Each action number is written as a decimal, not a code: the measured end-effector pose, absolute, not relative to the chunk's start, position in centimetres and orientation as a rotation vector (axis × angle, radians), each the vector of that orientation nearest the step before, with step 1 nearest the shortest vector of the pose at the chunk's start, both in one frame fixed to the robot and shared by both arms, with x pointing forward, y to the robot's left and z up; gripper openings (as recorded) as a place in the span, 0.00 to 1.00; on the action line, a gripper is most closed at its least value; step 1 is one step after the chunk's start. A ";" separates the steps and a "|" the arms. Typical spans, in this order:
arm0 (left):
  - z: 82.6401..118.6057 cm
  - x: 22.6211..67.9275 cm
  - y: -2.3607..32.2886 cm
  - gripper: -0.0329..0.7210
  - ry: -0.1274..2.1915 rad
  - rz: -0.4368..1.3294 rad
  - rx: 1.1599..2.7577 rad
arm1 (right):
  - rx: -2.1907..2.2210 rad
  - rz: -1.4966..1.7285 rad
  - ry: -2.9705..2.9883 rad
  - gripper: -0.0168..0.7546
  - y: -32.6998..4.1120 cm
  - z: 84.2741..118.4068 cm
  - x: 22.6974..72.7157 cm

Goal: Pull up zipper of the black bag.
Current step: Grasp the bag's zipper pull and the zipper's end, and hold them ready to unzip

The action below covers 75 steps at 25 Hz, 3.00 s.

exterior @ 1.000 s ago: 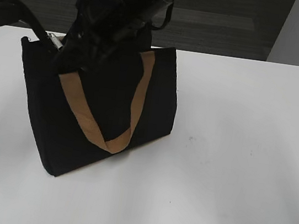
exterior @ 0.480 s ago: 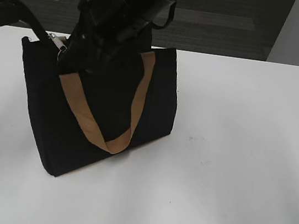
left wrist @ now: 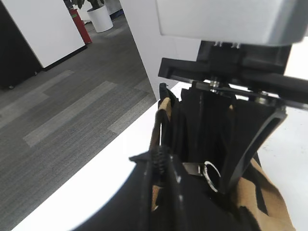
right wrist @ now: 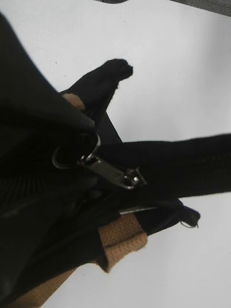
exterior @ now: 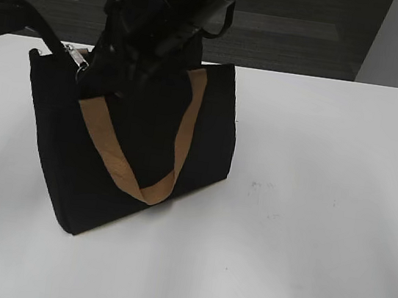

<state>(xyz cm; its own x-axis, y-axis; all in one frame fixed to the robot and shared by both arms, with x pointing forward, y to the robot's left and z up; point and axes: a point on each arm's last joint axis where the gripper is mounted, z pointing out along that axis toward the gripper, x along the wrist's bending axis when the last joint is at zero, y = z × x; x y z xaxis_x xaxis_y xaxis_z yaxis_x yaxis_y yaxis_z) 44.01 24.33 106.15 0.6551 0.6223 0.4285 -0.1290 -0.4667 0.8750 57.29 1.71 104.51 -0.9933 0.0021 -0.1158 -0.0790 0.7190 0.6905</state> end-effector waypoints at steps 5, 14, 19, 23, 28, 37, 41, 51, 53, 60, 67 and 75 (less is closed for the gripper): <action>106.2 44.0 24.3 0.08 0.391 0.930 1.860 | -0.064 1.137 2.812 0.31 1.7 104.5 57.3; 106.2 44.0 24.3 0.08 0.392 0.930 1.861 | -0.013 1.141 2.821 0.31 1.3 104.7 57.6; 106.2 44.0 24.3 0.08 0.392 0.930 1.861 | -0.014 1.150 2.820 0.26 1.2 104.8 57.5; 106.2 44.0 24.3 0.08 0.393 0.931 1.860 | -0.017 1.153 2.818 0.07 1.2 105.0 57.5; 106.1 44.0 24.4 0.08 0.396 0.933 1.862 | -0.022 1.155 2.818 0.02 1.1 105.2 57.3; 105.9 44.6 25.4 0.08 0.509 1.019 1.903 | -0.034 1.146 2.813 0.02 1.0 105.5 57.2; 105.5 44.5 25.5 0.08 0.540 0.990 1.933 | -0.035 1.143 2.812 0.02 1.0 105.5 57.3; 103.4 43.4 25.9 0.08 0.565 0.823 2.200 | 0.045 1.156 2.796 0.02 1.0 105.6 57.5; 103.1 43.3 26.0 0.08 0.569 0.802 2.235 | 0.060 1.159 2.788 0.02 1.1 105.6 57.6; 102.0 42.4 26.3 0.08 0.544 0.688 2.389 | 0.197 1.191 2.795 0.02 1.2 105.7 57.7; 102.0 42.4 26.4 0.08 0.587 0.663 2.396 | 0.334 1.223 2.797 0.02 1.2 105.8 57.8; 102.0 42.4 26.4 0.08 0.591 0.662 2.396 | 0.526 1.226 2.785 0.02 -1.3 105.8 59.8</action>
<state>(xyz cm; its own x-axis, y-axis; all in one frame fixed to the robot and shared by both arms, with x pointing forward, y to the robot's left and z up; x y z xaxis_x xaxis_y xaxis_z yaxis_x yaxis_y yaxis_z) 42.35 26.44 102.03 0.7791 0.5408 0.3172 0.2540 -0.7348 0.6289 59.78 -1.29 105.76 -0.9406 0.3283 0.0872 0.2859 0.6268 0.7248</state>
